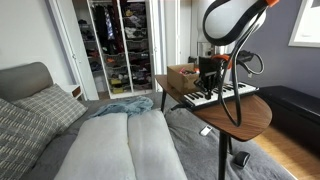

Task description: Press one white key on the left side of the keyboard

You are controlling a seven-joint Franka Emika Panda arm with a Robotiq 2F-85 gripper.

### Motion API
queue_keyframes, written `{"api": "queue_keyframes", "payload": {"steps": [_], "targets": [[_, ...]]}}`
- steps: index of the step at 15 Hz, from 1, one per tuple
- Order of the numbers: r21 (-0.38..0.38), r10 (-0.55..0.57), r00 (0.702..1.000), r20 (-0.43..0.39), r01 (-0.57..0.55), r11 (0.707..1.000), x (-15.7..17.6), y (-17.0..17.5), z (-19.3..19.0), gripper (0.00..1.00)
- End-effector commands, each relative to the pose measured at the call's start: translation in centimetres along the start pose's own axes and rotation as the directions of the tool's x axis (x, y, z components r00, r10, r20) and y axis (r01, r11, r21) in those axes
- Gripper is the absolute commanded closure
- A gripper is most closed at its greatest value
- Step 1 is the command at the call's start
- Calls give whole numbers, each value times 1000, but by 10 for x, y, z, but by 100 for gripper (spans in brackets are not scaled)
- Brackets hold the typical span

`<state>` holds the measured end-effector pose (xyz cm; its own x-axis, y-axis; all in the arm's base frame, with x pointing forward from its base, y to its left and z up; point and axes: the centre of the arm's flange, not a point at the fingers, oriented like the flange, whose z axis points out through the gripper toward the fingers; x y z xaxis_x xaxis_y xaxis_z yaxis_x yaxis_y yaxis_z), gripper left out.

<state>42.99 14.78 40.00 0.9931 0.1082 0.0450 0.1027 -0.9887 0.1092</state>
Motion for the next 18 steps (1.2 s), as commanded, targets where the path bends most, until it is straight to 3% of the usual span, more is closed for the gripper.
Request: {"api": "queue_keyframes", "payload": {"steps": [1, 18], "targets": [[7, -4, 1000, -12, 4, 1000, 2, -1, 8, 100], [-5, -24, 1000, -12, 24, 1000, 2, -15, 5, 100]]}}
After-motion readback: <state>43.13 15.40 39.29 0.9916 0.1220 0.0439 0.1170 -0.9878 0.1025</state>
